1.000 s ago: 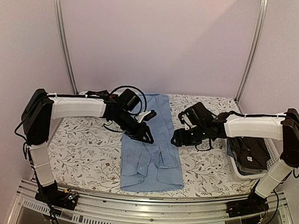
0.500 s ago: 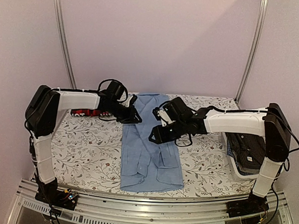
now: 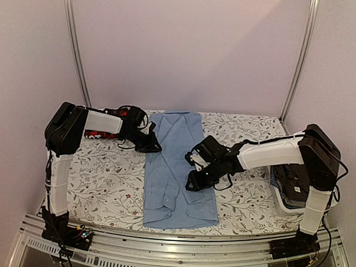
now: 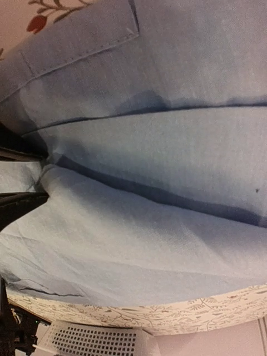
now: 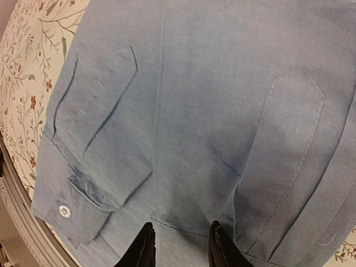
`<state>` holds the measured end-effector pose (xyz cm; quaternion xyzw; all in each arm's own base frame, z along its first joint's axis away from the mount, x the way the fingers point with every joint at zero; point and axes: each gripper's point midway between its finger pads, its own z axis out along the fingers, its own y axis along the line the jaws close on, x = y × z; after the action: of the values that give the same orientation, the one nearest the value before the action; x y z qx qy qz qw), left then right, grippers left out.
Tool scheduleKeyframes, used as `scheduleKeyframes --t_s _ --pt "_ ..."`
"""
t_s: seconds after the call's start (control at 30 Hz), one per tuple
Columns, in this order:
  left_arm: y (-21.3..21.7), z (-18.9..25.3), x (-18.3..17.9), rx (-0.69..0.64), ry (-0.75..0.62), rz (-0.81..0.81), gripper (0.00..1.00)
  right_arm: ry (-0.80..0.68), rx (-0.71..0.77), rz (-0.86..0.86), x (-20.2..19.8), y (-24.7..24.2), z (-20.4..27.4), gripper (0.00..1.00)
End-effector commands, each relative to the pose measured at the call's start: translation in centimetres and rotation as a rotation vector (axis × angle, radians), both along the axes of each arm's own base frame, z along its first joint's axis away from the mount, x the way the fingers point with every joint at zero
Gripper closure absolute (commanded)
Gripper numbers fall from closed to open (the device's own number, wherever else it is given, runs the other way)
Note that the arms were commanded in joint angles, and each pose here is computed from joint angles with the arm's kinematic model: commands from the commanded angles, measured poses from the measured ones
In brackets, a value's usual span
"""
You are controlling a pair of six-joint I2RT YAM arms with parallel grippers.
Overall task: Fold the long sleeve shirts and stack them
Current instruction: Smooth out the rectangle-folded shirt at the center of the board.
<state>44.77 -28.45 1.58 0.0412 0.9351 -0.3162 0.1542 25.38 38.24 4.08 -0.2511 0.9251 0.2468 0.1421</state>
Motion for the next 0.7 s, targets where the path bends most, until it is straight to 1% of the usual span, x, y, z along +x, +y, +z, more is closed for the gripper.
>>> scheduleKeyframes --t_s 0.0,0.17,0.3,0.43,0.5,0.6,0.67 --pt "0.7 -0.3 0.5 0.006 0.000 0.019 0.81 0.035 -0.032 -0.010 -1.6 -1.7 -1.1 0.69" --pt "0.4 0.0 0.6 -0.003 -0.006 0.010 0.81 0.056 -0.062 -0.045 -2.0 -2.7 -1.8 0.72" --pt "0.3 1.4 0.9 -0.014 -0.032 0.007 0.81 0.011 -0.018 -0.066 -1.2 -2.2 0.7 0.72" --pt "0.1 4.4 1.3 -0.019 -0.085 0.007 0.82 -0.071 0.029 -0.085 0.6 -1.3 4.2 0.72" --pt "-0.2 7.0 1.6 -0.028 -0.135 0.008 0.82 -0.092 0.050 -0.094 1.3 -1.0 5.3 0.71" --pt "-1.0 9.7 1.8 -0.046 -0.203 0.001 0.82 -0.102 0.065 -0.115 2.2 -0.9 5.9 0.71" --pt "-2.1 11.1 2.2 -0.082 -0.241 -0.018 0.82 -0.099 0.071 -0.128 2.8 -0.9 5.9 0.71"
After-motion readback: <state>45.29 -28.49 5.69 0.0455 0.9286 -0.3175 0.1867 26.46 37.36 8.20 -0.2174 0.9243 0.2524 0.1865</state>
